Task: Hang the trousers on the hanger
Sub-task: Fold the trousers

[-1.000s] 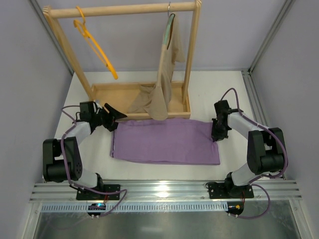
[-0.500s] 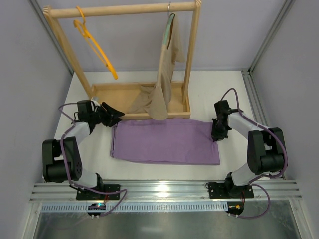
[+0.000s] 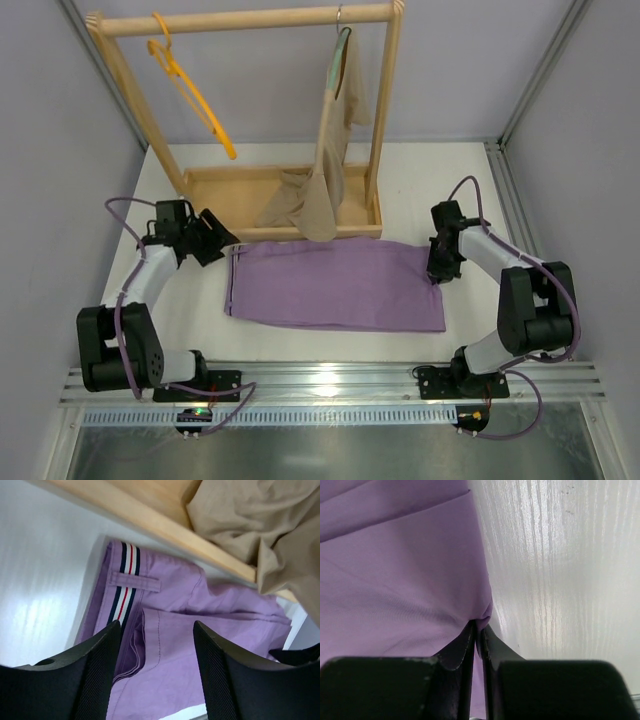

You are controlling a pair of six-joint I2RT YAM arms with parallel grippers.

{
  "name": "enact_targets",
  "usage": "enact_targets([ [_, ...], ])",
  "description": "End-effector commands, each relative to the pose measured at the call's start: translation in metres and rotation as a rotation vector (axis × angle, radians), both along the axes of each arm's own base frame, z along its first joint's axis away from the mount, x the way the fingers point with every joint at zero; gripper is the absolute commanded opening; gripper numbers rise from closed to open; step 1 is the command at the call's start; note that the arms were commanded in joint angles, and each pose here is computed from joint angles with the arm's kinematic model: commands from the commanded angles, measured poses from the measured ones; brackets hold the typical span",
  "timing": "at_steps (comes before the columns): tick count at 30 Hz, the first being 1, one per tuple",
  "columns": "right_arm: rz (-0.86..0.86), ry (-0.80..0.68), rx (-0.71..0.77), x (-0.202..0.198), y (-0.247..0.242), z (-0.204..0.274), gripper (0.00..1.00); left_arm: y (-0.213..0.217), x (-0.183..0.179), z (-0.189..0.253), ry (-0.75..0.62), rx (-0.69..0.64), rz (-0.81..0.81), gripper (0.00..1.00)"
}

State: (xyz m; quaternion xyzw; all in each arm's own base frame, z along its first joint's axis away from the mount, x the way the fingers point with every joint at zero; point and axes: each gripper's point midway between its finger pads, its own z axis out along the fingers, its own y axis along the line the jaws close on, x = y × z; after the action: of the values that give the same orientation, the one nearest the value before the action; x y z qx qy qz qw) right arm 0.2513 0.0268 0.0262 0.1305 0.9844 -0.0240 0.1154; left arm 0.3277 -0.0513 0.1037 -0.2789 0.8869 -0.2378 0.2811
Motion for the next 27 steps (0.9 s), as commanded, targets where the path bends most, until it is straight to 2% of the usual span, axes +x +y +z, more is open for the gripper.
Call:
enact_targets([
  [1,-0.020,-0.081,-0.001,0.016,-0.001,0.022,0.12,-0.018,-0.026,-0.027,0.123,-0.060,-0.061,0.61],
  [5,-0.016,-0.093,-0.009,0.016,-0.002,0.027,0.12,-0.031,-0.034,-0.040,0.178,-0.146,-0.063,0.63],
  [12,-0.010,-0.086,0.001,0.015,0.000,0.023,0.13,-0.049,-0.035,-0.050,0.194,-0.303,-0.018,0.63],
  [24,0.000,-0.059,-0.011,0.011,-0.001,0.010,0.13,-0.053,-0.029,-0.030,0.164,-0.316,0.003,0.58],
  [27,0.002,-0.060,0.002,0.012,0.001,0.010,0.13,-0.052,-0.034,-0.034,0.187,-0.292,0.009,0.54],
])
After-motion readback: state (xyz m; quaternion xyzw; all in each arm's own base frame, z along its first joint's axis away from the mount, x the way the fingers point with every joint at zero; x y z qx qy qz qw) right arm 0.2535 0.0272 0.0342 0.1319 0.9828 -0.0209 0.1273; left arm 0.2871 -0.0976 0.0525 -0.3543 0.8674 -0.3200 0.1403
